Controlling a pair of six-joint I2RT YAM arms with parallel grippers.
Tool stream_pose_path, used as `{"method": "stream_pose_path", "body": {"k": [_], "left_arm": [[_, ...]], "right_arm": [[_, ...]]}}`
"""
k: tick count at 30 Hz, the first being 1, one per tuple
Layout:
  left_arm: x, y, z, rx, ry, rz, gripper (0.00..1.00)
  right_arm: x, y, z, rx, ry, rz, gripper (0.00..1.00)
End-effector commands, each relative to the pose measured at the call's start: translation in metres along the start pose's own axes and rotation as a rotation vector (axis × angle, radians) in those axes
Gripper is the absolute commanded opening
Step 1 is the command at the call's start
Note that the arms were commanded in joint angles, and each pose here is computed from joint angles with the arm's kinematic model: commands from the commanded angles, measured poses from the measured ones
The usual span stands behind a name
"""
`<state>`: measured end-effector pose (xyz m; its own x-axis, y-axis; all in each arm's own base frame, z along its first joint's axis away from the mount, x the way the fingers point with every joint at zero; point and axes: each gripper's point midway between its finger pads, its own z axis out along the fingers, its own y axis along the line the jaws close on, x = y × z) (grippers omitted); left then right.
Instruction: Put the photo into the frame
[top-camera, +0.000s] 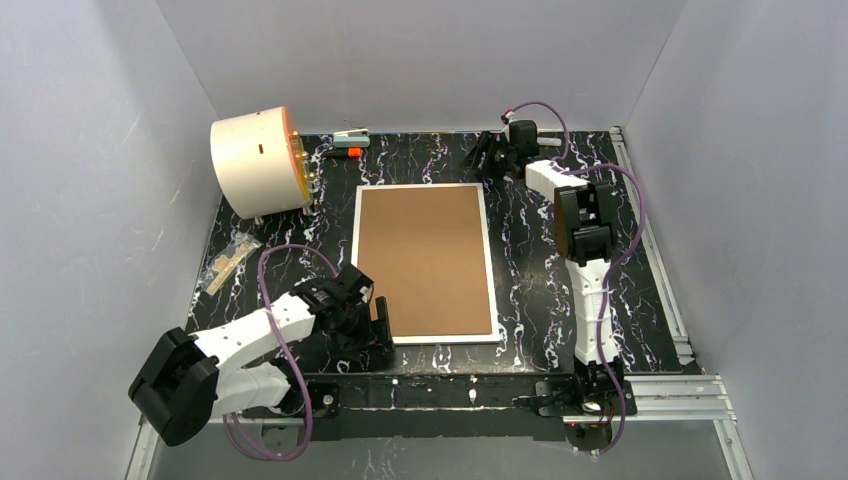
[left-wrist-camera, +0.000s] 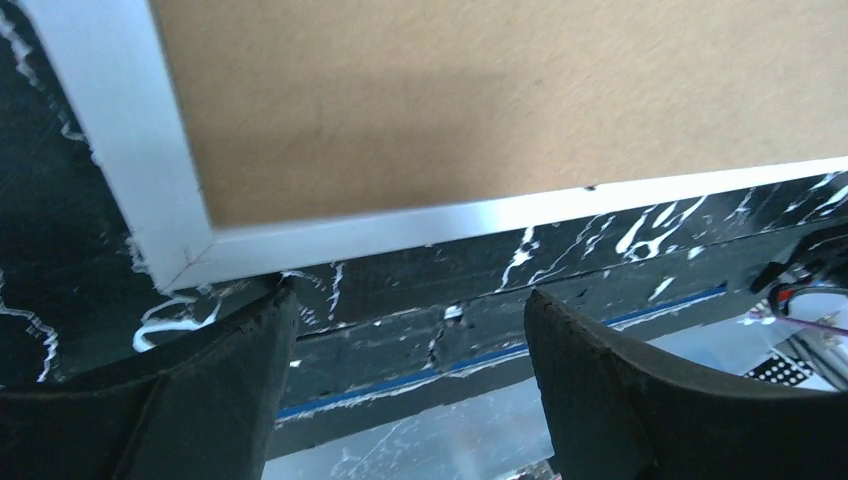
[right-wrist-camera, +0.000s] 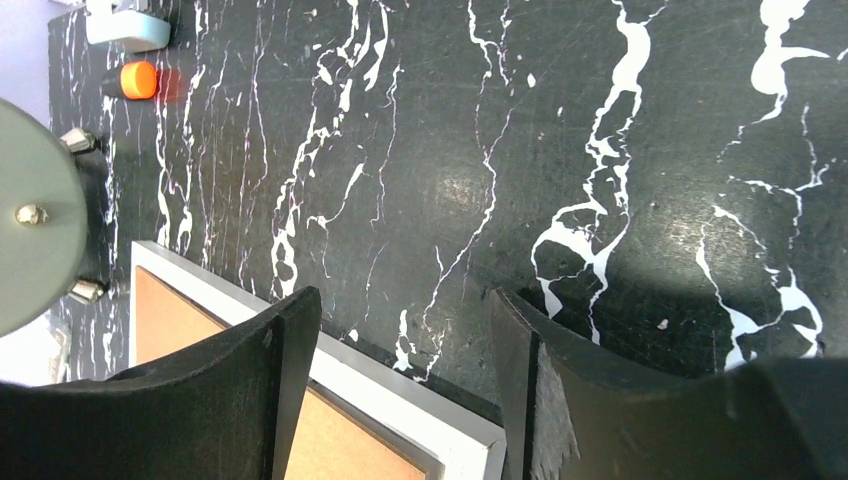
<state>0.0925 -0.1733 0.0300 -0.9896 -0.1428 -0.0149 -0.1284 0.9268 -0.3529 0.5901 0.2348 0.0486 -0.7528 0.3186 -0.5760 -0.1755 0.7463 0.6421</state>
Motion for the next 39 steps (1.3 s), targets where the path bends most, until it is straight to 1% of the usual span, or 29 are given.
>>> {"method": "stream_pose_path", "body": {"k": [1,7,10,13,18,20,23,26,29,33,36,39], "left_arm": [[-0.027,-0.007,0.008,-0.014,-0.127,-0.038,0.81],[-0.049,-0.006,0.007,-0.024,-0.253,-0.08,0.81],[-0.062,-0.007,-0.002,-0.019,-0.335,-0.095,0.81],[-0.07,-0.009,-0.006,-0.019,-0.364,-0.099,0.82],[-0.079,-0.008,-0.002,-0.035,-0.35,-0.091,0.82],[-0.085,-0.01,0.0,-0.024,-0.346,-0.085,0.82],[-0.099,-0.011,0.001,0.004,-0.349,-0.091,0.82],[-0.115,-0.013,-0.003,0.058,-0.345,-0.094,0.82],[-0.129,-0.017,-0.005,0.082,-0.341,-0.054,0.82],[-0.138,-0.02,-0.003,0.092,-0.317,-0.014,0.82],[-0.141,-0.021,-0.001,0.107,-0.311,-0.012,0.82],[-0.14,-0.02,0.004,0.117,-0.304,-0.014,0.82]], "right_arm": [[0.012,0.002,-0.007,-0.034,0.039,-0.063,0.71],[0.038,-0.002,-0.024,-0.053,0.121,-0.079,0.71],[0.043,-0.008,-0.044,-0.066,0.131,-0.014,0.7],[0.049,-0.009,-0.067,-0.083,0.133,0.036,0.7],[0.072,0.002,-0.102,-0.112,0.177,0.092,0.68],[0.091,0.001,-0.115,-0.102,0.197,0.135,0.68],[0.109,-0.001,-0.134,-0.054,0.193,0.183,0.67],[0.122,-0.008,-0.156,0.029,0.177,0.219,0.67],[0.134,-0.01,-0.18,0.083,0.153,0.25,0.67],[0.154,-0.003,-0.206,0.09,0.152,0.286,0.67],[0.167,0.0,-0.223,0.1,0.15,0.304,0.67],[0.174,-0.003,-0.24,0.151,0.137,0.308,0.67]]}}
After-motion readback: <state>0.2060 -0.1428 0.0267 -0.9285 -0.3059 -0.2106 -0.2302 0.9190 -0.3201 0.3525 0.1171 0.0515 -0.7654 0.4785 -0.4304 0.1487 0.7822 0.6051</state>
